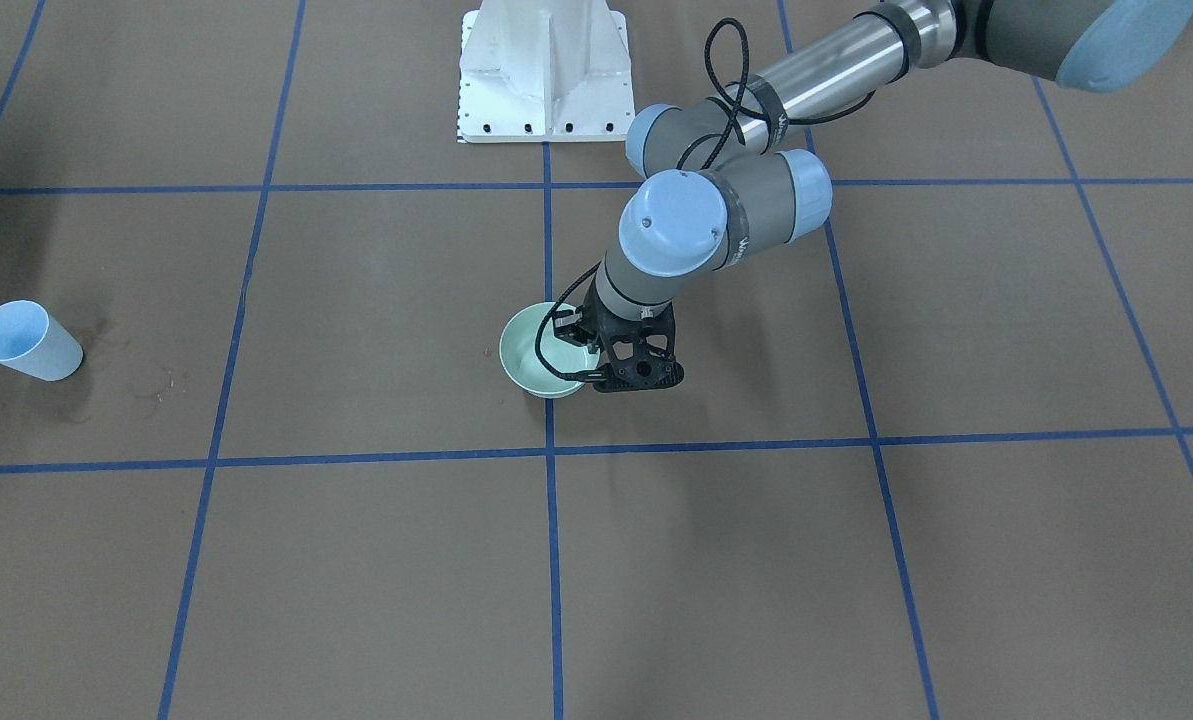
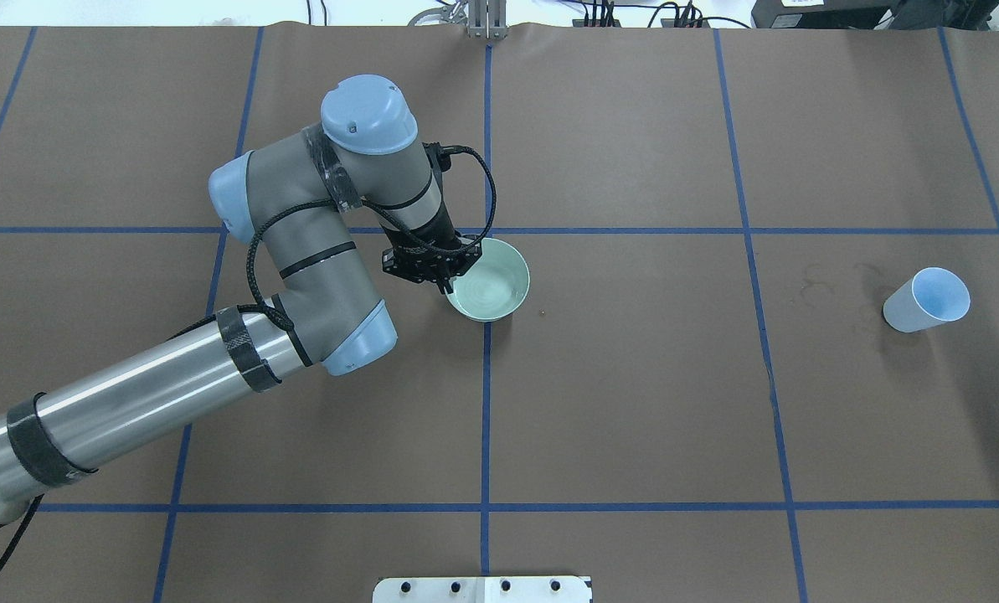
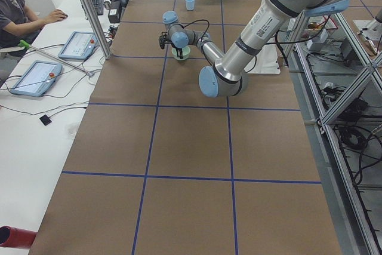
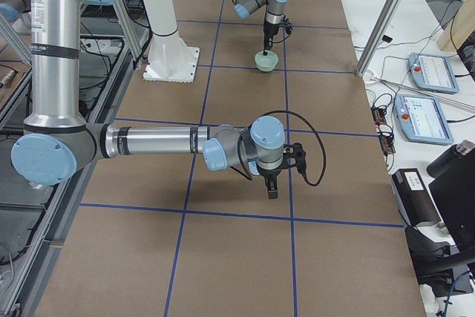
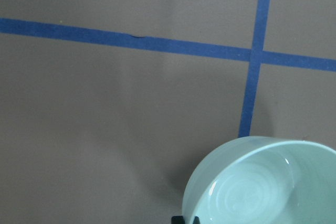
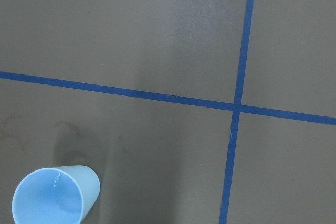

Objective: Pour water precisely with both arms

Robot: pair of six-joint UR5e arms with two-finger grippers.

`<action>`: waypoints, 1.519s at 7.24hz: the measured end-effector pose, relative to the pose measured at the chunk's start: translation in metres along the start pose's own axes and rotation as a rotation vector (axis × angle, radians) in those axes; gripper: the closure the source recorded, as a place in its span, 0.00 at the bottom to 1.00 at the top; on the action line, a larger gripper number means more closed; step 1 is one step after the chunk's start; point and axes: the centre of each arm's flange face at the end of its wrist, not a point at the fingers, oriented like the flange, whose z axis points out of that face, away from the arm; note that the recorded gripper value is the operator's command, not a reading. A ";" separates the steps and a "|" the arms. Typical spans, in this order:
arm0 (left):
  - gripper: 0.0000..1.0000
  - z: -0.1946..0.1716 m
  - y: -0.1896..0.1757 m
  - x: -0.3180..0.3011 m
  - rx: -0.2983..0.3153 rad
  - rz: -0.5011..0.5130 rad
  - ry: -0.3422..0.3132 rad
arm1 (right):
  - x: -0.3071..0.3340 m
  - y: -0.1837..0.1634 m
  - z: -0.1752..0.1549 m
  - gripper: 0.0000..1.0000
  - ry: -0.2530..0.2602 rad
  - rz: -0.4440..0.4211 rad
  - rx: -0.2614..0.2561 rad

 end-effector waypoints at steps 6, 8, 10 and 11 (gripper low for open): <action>0.92 0.007 0.000 0.003 -0.007 -0.002 -0.008 | -0.001 0.000 -0.001 0.00 0.000 -0.005 0.001; 0.88 0.008 0.000 0.003 -0.009 -0.002 -0.009 | -0.002 0.000 -0.001 0.00 -0.001 -0.006 0.002; 0.75 0.011 0.000 0.002 -0.011 -0.004 -0.013 | -0.002 -0.001 -0.001 0.00 -0.001 -0.007 0.002; 0.73 0.013 0.000 0.002 -0.012 -0.002 -0.012 | -0.002 -0.001 -0.001 0.00 -0.001 -0.007 0.002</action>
